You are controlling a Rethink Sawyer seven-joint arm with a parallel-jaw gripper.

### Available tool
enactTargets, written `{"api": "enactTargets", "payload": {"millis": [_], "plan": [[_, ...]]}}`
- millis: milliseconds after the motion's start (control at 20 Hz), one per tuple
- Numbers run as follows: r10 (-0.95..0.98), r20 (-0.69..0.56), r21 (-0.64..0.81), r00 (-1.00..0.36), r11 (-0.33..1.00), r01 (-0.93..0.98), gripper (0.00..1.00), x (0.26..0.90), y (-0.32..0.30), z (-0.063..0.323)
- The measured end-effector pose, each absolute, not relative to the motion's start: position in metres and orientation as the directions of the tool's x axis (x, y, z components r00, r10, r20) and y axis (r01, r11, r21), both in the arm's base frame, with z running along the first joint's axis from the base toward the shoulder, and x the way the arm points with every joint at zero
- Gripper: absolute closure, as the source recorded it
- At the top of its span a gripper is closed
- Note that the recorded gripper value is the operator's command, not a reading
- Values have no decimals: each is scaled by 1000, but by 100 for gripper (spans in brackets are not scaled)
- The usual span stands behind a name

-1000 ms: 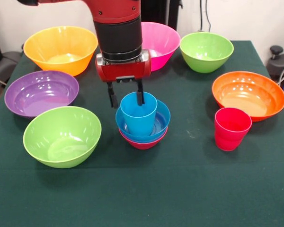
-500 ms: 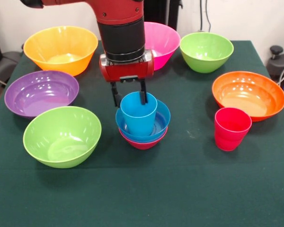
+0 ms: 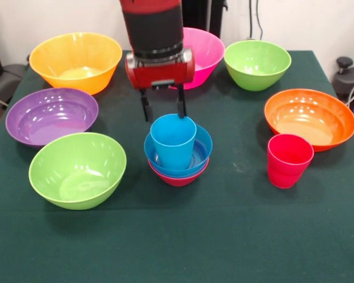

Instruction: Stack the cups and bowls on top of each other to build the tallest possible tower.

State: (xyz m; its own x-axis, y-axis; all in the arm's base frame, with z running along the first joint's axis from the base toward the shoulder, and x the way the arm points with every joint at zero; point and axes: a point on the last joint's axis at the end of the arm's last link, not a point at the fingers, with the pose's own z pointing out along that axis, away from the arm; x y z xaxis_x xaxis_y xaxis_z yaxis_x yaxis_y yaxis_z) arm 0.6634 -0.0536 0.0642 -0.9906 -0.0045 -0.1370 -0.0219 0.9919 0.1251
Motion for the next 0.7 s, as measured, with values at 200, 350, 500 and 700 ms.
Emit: {"api": "enactTargets", "payload": {"millis": [200,350,500,700], "plan": [[19,-153,134,-988,991,-2,0,667,-53,100],[30,-157,132,-987,991,10,0,672,-52,120],[45,-148,126,-988,992,26,0,677,-50,149],[59,-136,116,-989,992,43,0,681,-48,186]]}}
